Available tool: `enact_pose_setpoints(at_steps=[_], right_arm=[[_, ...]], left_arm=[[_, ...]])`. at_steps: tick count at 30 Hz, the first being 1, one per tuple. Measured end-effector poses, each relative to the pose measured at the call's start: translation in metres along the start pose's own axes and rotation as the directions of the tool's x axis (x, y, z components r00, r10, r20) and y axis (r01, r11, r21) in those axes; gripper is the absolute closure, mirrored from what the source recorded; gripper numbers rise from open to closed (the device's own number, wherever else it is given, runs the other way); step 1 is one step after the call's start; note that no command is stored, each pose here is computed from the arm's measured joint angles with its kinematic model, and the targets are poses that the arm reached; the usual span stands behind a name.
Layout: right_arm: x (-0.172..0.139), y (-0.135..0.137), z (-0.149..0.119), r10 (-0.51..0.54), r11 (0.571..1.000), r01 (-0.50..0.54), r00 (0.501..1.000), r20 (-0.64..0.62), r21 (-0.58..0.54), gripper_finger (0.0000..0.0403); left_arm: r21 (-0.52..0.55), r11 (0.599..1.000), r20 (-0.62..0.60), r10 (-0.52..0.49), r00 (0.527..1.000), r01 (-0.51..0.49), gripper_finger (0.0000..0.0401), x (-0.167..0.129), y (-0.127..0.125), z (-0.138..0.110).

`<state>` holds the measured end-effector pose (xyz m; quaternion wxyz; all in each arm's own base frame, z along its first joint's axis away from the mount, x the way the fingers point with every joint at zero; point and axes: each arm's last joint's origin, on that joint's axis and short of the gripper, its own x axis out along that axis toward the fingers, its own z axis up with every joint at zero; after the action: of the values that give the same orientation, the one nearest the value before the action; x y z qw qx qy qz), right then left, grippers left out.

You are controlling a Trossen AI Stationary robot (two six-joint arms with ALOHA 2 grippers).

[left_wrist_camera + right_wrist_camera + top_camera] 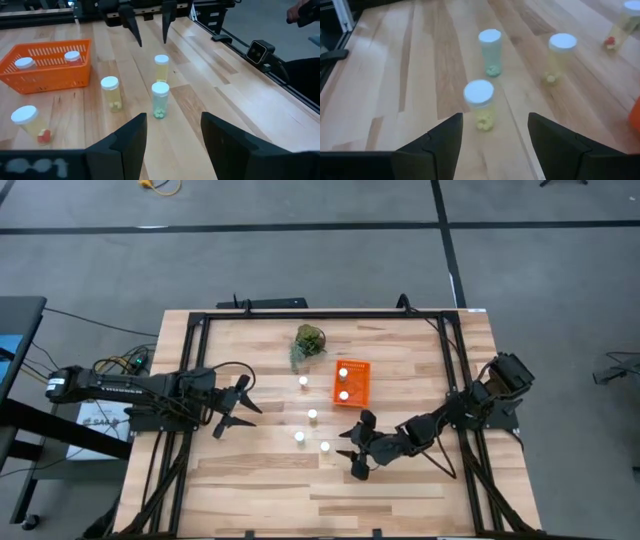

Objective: Pick and place pill bottles into a basket
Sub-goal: Put the bottom yellow pill bottle into the basket

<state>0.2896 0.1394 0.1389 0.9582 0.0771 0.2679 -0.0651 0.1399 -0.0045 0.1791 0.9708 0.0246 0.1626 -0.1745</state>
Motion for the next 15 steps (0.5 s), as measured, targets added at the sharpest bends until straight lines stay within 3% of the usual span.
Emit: enact_pose_setpoints(at_steps=[8,15], right_arm=[[0.005,0.001,-0.004,-0.007,0.998,0.007,1.000,-0.001,0.067,0.0186],[0.035,0.016,-0.016,-0.025,0.999,0.026,0.998,-0.053,0.026,0.0186]], left_arm=[[-0.001,1.000,0.000,0.000,1.000,0.000,0.0225,0.000,0.000,0.000],[-0.002,1.000,-0.003,0.000,1.000,0.000,0.0225,0.000,0.000,0.000]])
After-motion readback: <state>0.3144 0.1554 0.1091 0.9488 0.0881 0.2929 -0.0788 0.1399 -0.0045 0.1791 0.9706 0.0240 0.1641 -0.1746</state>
